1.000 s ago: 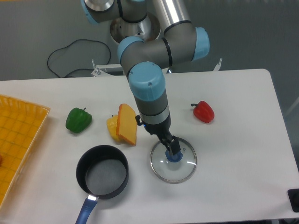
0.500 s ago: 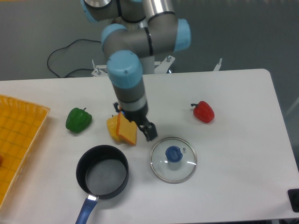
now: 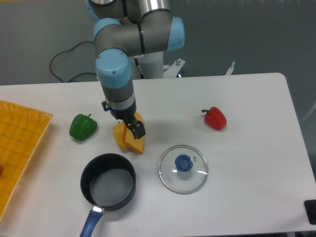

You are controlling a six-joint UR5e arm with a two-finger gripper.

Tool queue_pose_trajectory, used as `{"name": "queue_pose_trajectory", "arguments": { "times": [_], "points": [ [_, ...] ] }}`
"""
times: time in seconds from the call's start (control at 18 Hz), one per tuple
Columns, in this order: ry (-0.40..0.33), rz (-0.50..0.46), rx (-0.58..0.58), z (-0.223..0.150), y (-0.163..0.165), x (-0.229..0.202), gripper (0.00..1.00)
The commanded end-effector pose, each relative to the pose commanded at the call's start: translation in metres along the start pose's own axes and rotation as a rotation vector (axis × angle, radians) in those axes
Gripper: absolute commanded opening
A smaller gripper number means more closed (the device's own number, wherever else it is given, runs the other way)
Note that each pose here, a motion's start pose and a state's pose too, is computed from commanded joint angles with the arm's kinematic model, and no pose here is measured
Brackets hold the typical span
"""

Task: Pick up the bread slice
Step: 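Lower the gripper around the yellow bread slice and close on it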

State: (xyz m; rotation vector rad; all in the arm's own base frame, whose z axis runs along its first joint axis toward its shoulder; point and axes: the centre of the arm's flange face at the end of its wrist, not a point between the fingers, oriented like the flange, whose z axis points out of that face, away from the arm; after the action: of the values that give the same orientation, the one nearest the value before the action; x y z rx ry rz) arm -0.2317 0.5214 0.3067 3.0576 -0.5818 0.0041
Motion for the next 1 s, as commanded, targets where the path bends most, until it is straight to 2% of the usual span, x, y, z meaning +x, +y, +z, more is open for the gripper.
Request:
{"name": "queue_pose_trajectory", "arguments": {
  "times": [0.22,0.33,0.44,0.61,0.89,1.0],
  "points": [
    [0.002,-0.004,-0.032,0.008,0.001,0.006,1.0],
    [0.014,-0.052,-0.042,0.013,0.003,0.009,1.0],
    [0.028,-0.163,-0.057,0.015,0.008,0.014,1.0],
    [0.019,-0.386,-0.073,0.014,0.015,0.013,1.0],
    [0.004,-0.623,-0.065,0.012,0.018,0.008,1.0],
    [0.005,-0.673,-0.058,0.013,0.021,0.005,1.0]
  ]
}}
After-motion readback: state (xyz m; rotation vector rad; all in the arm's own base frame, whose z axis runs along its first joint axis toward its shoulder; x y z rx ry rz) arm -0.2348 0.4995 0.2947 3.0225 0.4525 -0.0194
